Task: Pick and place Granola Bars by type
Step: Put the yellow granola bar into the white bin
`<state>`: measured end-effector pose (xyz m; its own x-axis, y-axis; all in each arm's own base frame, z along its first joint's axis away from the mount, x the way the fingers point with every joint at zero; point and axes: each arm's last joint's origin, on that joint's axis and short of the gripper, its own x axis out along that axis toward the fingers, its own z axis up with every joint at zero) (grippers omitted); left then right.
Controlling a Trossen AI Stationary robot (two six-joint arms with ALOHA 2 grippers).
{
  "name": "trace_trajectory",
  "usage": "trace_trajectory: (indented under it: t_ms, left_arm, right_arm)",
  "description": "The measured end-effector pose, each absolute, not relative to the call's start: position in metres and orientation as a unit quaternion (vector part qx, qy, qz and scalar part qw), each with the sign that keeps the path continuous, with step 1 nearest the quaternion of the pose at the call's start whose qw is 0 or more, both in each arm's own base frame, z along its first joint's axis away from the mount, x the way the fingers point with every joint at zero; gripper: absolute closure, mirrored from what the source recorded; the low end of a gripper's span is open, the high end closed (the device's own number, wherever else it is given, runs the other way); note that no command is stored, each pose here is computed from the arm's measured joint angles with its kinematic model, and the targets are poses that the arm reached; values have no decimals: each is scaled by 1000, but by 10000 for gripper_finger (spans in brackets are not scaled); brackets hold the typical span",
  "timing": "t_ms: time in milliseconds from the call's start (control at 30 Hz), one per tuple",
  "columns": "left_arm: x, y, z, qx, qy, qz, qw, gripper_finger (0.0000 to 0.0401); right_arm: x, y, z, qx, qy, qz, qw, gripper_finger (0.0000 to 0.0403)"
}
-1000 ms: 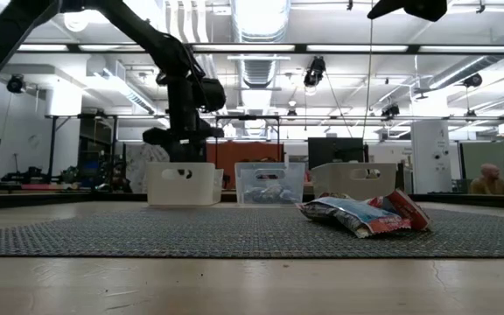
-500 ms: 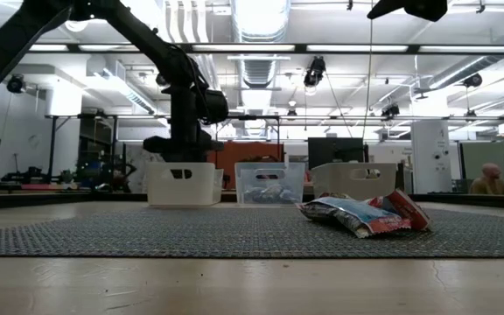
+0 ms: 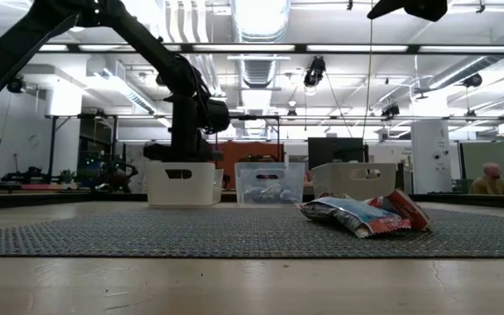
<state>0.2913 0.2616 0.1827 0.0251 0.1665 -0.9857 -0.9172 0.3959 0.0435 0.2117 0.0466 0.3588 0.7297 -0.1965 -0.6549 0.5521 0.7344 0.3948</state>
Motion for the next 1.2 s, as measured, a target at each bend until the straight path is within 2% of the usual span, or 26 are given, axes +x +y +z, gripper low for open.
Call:
trace_trajectory:
  t_ms: [567,1200]
  left_arm:
    - [286,257,165,-333,556,437,623,302]
    - [297,263,184,-319,550,413,652,302]
  right_arm:
    - [212,47,359,294,301,-211,882,232]
    - [212,47,359,291,302,-210,883,232]
